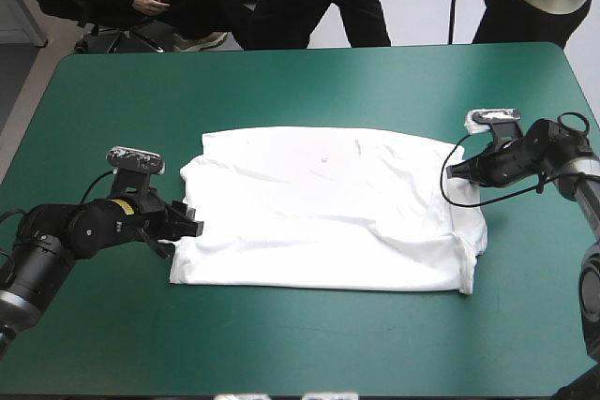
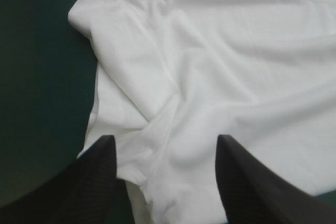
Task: Fold the cloth
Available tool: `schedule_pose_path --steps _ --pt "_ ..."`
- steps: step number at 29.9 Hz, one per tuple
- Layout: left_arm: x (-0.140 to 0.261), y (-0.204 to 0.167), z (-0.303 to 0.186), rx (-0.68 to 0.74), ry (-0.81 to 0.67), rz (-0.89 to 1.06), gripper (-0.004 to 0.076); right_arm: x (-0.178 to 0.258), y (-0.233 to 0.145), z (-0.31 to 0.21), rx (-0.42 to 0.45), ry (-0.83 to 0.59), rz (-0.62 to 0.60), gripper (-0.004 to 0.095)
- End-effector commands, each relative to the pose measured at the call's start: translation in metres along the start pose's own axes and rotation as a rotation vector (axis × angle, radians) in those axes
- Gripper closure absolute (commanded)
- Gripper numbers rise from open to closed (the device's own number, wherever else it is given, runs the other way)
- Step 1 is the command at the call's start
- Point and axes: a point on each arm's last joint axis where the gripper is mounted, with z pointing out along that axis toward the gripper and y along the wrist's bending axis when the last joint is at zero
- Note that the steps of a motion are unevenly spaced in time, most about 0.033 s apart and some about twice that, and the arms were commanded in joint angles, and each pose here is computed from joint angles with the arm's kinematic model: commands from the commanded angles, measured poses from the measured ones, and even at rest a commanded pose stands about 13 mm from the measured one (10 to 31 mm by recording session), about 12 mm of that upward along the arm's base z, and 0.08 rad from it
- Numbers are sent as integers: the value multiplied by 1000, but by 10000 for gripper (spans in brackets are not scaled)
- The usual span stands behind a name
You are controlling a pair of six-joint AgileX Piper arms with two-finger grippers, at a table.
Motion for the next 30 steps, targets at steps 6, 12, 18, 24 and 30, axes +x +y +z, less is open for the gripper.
schedule_pose_path --steps 6,12,18,24,30 --pt "-10 -2 -10 5 -81 -10 311 -22 20 -81 18 -201 -65 915" --pt "-9 -2 -10 4 -74 -7 311 -16 71 -76 -90 -116 -198 915" --pt "-7 -3 -9 9 -48 -7 311 -15 103 -46 -102 -74 -259 915" --pt "-3 -3 -9 12 -11 2 311 -14 92 8 -14 30 -254 912" --pt "-3 -1 -9 -9 -11 -2 310 -8 90 33 -24 112 -258 646"
